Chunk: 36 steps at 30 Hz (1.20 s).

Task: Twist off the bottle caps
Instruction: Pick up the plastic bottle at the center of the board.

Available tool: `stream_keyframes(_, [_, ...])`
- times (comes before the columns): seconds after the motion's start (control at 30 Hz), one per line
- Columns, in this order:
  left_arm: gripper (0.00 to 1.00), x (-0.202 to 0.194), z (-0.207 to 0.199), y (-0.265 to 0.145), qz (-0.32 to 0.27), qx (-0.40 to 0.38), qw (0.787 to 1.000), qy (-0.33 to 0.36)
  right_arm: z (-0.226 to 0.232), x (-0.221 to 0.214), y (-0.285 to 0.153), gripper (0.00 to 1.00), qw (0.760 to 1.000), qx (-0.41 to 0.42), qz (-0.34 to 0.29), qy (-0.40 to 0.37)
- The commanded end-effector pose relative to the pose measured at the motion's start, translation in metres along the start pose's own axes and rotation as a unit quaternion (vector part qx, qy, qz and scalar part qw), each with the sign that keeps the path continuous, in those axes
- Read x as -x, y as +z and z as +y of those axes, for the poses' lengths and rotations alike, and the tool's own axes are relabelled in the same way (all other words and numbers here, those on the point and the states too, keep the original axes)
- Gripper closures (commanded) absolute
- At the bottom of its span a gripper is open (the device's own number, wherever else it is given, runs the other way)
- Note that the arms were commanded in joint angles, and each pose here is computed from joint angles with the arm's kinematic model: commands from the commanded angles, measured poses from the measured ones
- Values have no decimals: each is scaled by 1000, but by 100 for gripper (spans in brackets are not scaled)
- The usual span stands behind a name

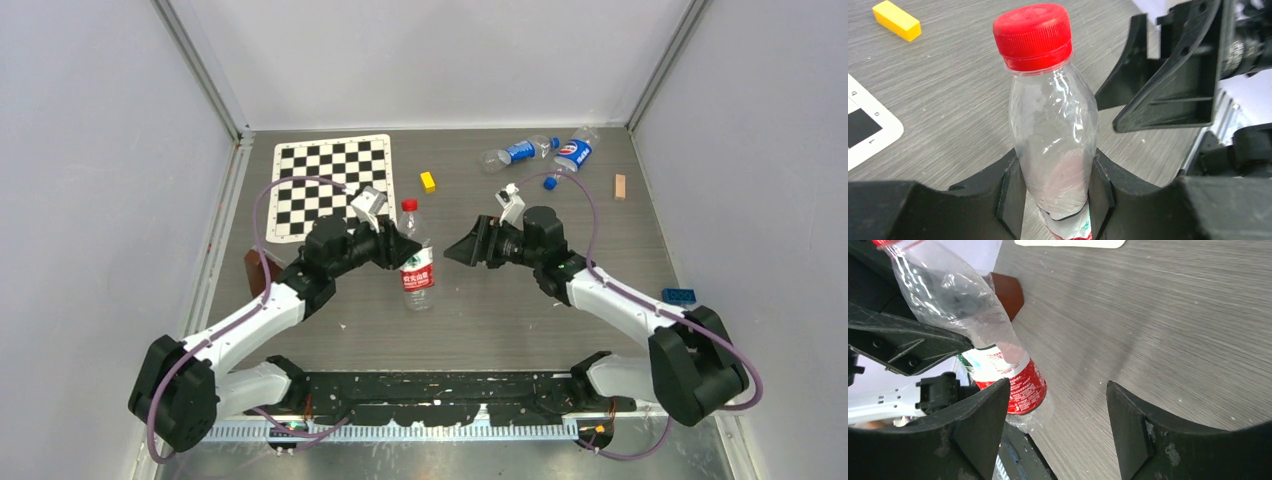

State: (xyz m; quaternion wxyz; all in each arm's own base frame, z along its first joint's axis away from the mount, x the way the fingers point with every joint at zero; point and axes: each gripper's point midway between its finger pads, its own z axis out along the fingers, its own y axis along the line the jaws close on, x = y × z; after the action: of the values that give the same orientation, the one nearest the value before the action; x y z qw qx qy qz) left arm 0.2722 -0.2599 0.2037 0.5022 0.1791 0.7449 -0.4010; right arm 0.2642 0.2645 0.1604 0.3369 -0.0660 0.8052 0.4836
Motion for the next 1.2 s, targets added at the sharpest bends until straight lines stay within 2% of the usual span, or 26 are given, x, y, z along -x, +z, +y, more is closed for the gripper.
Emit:
stream_keyframes(0.0, [72,-1,7,-4,50,18,996,65,4,34,-15,24,997,-41,-66,-19])
stream_keyframes(0.17, [72,-11,0,-7,84,-6,992,94,19,48,-26,25,993,-24,-112,1])
stream_keyframes(0.33, [70,-15,-23,-5,103,-70,987,106,34,61,-28,25,990,3,-140,13])
stream_keyframes(0.43, [69,-26,-26,-3,137,-74,982,108,35,61,-21,25,990,17,-134,31])
stream_keyframes(0.77, [69,-41,-34,15,172,-79,974,125,32,54,-7,25,993,26,-104,47])
stream_keyframes(0.97, [69,-49,-38,17,188,-79,969,137,30,51,0,29,994,33,-92,56])
stream_keyframes(1.17, [69,-47,-24,19,188,-29,972,140,44,53,-4,29,990,73,-104,55])
